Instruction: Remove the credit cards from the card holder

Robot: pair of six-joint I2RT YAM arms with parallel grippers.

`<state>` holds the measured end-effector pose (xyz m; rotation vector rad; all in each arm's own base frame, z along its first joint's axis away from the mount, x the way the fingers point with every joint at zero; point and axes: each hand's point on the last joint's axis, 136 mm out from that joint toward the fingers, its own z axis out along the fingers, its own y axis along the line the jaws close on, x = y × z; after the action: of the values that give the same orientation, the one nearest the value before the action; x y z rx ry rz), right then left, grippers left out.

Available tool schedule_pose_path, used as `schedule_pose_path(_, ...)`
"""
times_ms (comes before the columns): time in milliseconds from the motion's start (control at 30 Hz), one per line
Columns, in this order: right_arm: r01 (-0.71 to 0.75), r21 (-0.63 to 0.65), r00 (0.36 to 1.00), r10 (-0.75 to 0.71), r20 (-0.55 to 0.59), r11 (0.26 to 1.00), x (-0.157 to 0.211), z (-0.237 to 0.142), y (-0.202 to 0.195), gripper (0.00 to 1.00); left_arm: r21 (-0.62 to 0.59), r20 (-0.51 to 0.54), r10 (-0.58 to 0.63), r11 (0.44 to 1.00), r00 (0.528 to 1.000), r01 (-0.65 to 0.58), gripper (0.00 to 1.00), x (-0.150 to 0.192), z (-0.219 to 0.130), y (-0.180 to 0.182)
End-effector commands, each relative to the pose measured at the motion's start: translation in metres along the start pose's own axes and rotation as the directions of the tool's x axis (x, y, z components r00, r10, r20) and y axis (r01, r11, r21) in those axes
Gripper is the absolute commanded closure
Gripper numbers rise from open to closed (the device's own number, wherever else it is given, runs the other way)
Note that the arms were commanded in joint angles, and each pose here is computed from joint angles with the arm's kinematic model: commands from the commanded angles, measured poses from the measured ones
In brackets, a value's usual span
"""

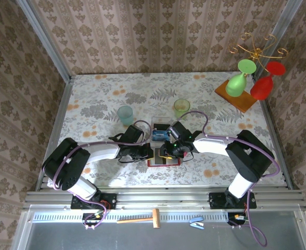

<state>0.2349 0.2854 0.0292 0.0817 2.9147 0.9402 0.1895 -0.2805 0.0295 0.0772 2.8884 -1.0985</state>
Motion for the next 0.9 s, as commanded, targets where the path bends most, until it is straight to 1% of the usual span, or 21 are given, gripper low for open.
schedule_pose_path(0, 0.011, 0.027, 1.000, -0.011, 0.028, 1.000, -0.004, -0.009, -0.003, 0.69, -0.057, -0.018, -0.005, 0.998, 1.000, 0.004, 0.97, 0.008, 0.000, 0.015)
schedule_pose_path(167, 0.020, -0.005, 0.998, -0.020, 0.060, 1.000, -0.008, -0.019, 0.004, 0.69, -0.035, 0.002, 0.008, 0.999, 1.000, -0.008, 0.97, 0.001, -0.004, 0.004)
schedule_pose_path(333, -0.001, -0.028, 0.998, 0.003, 0.070, 1.000, -0.009, -0.024, -0.001, 0.69, -0.005, 0.019, 0.032, 0.999, 0.999, -0.032, 0.97, -0.009, -0.008, -0.015)
schedule_pose_path(433, -0.020, -0.046, 0.997, 0.023, 0.068, 0.999, -0.009, -0.025, -0.005, 0.69, 0.005, 0.010, 0.048, 0.999, 0.999, -0.048, 0.97, -0.008, -0.006, -0.023)
schedule_pose_path(567, -0.038, -0.068, 0.998, 0.041, 0.056, 0.997, -0.008, -0.022, -0.010, 0.69, -0.003, -0.005, 0.049, 0.999, 0.999, -0.049, 0.97, -0.006, -0.001, -0.022)
schedule_pose_path(867, -0.063, -0.121, 0.998, 0.066, 0.022, 0.991, -0.004, -0.012, -0.012, 0.70, -0.042, -0.030, 0.025, 0.999, 0.999, -0.026, 0.98, 0.002, 0.008, -0.001)
